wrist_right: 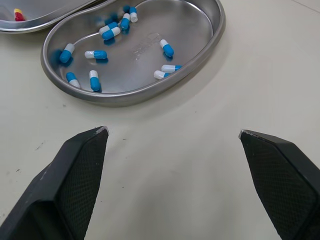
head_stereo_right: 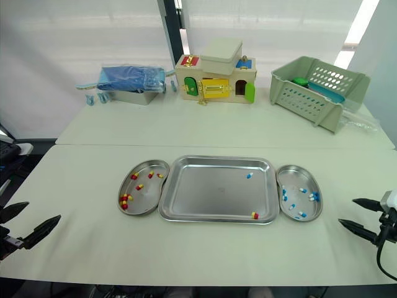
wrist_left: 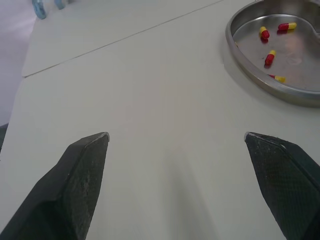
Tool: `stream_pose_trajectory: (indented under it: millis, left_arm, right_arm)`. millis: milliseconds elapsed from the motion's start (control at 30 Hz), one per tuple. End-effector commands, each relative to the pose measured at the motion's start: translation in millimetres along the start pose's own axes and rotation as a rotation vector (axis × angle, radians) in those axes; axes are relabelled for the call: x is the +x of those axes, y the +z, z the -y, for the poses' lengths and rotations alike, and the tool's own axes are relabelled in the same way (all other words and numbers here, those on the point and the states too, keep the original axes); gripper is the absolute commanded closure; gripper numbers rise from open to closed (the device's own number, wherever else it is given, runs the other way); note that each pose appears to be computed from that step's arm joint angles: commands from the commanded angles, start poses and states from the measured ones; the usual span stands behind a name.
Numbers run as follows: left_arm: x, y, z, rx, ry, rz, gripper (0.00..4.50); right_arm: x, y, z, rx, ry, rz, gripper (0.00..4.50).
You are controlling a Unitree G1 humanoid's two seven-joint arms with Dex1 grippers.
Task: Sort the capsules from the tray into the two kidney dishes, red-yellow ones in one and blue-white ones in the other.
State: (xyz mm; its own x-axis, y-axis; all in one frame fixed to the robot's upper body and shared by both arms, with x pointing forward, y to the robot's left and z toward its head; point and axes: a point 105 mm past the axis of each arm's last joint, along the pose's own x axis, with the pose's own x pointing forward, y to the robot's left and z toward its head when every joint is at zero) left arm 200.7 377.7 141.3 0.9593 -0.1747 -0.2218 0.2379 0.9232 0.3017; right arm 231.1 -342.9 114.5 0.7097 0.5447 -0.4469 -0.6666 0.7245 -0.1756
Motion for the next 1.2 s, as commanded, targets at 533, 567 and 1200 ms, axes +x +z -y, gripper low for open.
stream_pose_trajectory:
  millis: [533,567,1200]
  left_arm:
    - [85.6,94.3,114.3,0.136,-0.682,0.085,0.0]
    - [89.1,99.8,122.1,0.155,-0.723,0.097,0.0]
    - [172.6,143.8,279.6,0.49,-1.416,0.29,0.0]
  right_arm:
    - [12.8,30.8,-102.6,-0.028,0.173,0.193,0.07]
    - [13.0,31.0,-106.8,-0.032,0.174,0.195,0.07]
    - [27.3,13.8,-133.3,0.045,0.093,0.246,0.07]
